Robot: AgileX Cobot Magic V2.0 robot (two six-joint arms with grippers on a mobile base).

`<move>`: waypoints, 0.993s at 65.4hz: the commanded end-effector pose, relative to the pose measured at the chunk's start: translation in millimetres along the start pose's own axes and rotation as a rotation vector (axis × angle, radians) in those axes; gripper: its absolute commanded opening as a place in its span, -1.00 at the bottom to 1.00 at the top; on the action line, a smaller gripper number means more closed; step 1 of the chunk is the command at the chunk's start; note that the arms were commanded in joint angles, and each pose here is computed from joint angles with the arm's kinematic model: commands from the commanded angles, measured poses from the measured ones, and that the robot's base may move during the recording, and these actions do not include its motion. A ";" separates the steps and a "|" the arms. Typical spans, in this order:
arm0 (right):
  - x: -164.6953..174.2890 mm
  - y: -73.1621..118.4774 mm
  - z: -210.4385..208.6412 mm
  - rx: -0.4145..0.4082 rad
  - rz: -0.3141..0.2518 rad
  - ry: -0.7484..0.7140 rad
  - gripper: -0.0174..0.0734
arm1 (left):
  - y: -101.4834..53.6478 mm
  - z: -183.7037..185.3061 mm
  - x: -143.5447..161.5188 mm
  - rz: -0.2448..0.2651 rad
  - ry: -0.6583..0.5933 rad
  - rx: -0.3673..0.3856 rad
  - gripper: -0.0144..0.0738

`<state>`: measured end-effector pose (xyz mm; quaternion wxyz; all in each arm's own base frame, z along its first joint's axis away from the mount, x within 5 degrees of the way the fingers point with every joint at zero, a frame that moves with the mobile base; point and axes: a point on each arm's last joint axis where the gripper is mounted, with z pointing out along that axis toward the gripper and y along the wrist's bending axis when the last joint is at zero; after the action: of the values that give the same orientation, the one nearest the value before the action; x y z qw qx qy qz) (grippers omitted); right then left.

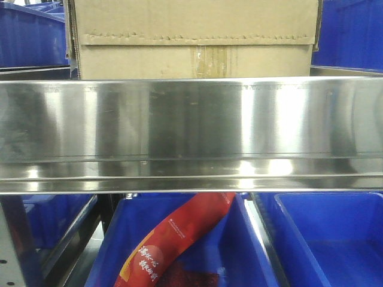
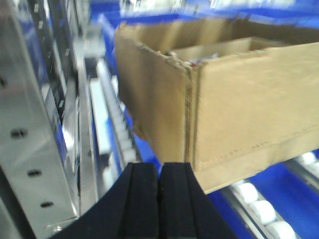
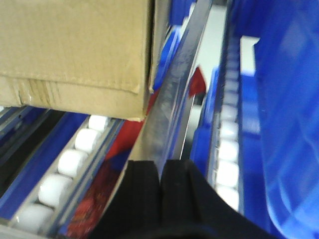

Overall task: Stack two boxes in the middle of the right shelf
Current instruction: 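Lower the held boxes onto the middle roller shelf, then open both grippers to release the box walls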

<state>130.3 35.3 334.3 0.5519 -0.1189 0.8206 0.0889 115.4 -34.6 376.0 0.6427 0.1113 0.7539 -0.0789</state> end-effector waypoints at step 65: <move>43.9 3.7 -59.7 0.045 -0.036 -0.339 -0.96 | -1.7 -29.6 39.6 -0.002 -0.200 0.040 -0.92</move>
<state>60.8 19.1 314.8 0.6752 -0.1069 0.7248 0.0855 82.3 -26.3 339.2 0.7026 0.1174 0.6944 -0.1025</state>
